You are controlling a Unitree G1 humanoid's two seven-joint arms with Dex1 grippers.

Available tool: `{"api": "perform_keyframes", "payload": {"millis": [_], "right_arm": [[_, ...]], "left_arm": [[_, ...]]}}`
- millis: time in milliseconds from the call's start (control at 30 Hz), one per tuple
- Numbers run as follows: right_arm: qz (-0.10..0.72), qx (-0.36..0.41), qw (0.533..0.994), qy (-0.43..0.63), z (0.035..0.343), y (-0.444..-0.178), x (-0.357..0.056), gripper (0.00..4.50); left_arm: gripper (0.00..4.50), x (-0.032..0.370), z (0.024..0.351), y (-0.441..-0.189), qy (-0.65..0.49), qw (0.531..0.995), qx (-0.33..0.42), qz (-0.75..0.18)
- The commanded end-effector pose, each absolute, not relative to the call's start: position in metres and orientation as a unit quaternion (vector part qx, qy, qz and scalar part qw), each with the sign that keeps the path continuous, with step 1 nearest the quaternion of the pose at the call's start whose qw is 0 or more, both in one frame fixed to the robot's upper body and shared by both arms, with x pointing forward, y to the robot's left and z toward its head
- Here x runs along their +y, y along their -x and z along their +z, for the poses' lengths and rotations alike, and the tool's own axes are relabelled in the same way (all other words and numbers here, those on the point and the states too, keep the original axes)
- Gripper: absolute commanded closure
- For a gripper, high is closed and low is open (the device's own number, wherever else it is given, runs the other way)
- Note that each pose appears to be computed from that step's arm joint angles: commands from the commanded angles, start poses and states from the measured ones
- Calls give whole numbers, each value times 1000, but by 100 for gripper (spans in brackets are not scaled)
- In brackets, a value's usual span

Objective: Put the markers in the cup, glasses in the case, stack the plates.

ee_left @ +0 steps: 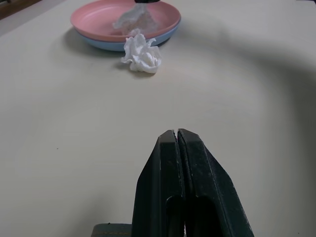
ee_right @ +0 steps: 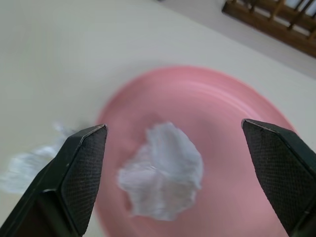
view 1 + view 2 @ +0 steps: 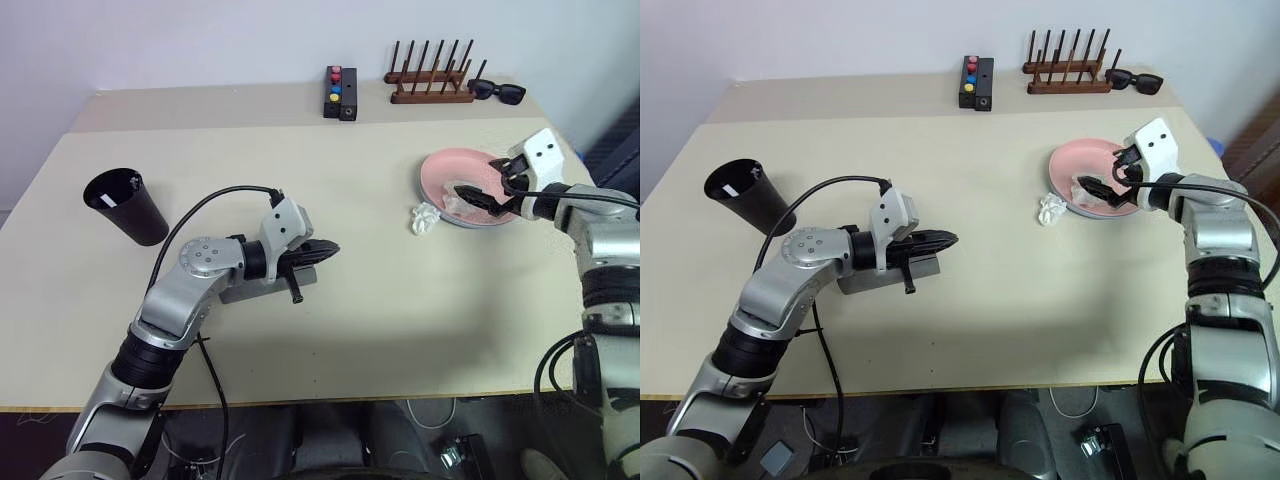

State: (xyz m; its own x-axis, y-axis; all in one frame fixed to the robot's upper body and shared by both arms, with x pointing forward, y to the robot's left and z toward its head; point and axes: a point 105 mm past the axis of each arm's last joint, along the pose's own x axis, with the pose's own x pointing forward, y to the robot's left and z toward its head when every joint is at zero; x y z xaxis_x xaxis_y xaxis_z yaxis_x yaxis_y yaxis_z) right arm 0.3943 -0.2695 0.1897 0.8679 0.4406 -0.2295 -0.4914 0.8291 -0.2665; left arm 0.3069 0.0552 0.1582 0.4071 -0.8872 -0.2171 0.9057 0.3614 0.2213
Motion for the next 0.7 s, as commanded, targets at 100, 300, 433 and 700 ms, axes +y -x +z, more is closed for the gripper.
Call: {"api": "perform_keyframes", "payload": {"millis": [100, 300, 433, 700], "right_arm": [[299, 77, 942, 134, 193, -369, -244, 7], [304, 97, 940, 124, 175, -364, -234, 7], [317, 103, 936, 114, 166, -363, -221, 7], [336, 108, 930, 103, 152, -362, -202, 7]], "left_arm": [[450, 53, 166, -306, -159, 820, 11, -549], [450, 52, 166, -306, -160, 819, 11, -551], [450, 53, 165, -305, -159, 820, 12, -550], [450, 55, 165, -305, -160, 823, 13, -545]]}}
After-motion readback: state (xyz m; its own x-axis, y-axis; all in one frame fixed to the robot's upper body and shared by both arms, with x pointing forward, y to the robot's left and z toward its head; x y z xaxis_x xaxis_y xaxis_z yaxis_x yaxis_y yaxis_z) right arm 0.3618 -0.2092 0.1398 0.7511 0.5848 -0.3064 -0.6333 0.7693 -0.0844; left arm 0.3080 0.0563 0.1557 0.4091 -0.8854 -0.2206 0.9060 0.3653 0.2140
